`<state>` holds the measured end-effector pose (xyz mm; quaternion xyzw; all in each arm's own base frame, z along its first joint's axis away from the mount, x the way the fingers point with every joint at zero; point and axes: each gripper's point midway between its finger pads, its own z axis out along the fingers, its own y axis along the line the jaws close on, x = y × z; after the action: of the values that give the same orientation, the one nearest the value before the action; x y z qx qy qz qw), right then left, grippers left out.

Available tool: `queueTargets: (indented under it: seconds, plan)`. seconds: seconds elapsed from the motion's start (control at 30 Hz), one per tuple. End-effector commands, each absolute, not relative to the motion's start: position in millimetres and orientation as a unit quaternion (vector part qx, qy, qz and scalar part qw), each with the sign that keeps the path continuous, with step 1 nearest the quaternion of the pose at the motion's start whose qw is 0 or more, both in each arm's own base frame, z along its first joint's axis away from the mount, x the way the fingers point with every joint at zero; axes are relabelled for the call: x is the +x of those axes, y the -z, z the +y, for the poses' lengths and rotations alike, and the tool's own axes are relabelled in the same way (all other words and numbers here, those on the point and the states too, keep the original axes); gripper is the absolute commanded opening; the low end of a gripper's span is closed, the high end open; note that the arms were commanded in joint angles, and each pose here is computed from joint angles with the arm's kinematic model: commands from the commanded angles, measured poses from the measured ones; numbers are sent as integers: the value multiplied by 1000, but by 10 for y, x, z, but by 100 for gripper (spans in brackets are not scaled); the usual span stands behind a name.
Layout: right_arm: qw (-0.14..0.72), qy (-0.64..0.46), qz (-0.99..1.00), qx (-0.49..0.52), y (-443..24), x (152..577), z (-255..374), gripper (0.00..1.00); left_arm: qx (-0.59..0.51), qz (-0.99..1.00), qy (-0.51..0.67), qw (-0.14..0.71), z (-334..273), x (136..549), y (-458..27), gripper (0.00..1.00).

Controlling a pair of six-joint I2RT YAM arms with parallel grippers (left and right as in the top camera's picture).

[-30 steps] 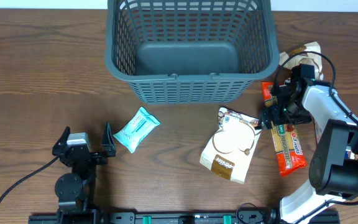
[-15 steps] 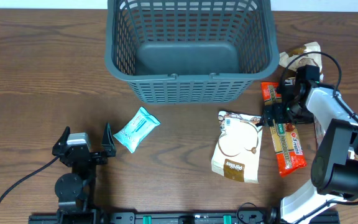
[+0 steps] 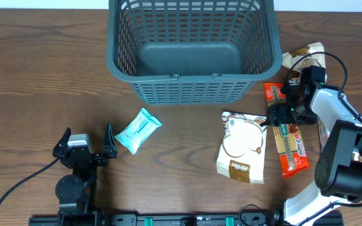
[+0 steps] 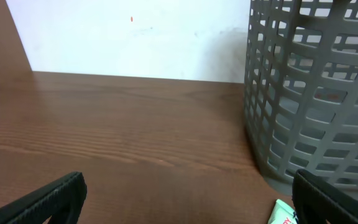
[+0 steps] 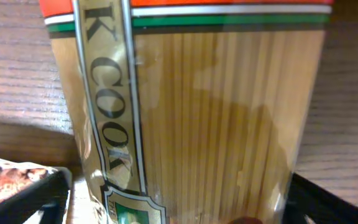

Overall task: Pack container
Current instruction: 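Lower the right gripper and close it on the spaghetti package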

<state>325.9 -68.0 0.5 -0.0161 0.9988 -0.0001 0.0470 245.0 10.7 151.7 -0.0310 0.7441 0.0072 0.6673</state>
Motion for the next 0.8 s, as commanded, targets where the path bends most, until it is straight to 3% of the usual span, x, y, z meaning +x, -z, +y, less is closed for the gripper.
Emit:
queueTargets:
  seconds: [0.0,0.07,0.13,0.23,0.27,0.47,0.57,0.77]
  plan:
    - [38,5,999,-8,54,3219,-721,76,-37,760,-12,649,131,2438,-1357,99]
    - [39,5,999,-8,54,3221,-721,75,-37,760,-12,649,131,2438,-1357,99]
    - [39,6,999,-8,53,3225,-722,68,-37,760,-12,649,131,2438,-1357,99]
    - [40,6,999,-8,53,3227,-722,43,-37,760,-12,649,131,2438,-1357,99]
    - [40,6,999,-8,53,3227,-722,40,-37,760,-12,649,131,2438,-1357,99]
    - [40,5,999,-8,53,3228,-721,33,-37,760,-12,649,131,2438,-1357,99]
    - [40,5,999,-8,53,3228,-721,11,-37,760,-12,649,131,2438,-1357,99]
    - [41,0,999,-9,52,3230,-698,7,-37,760,-12,649,131,2438,-1358,99]
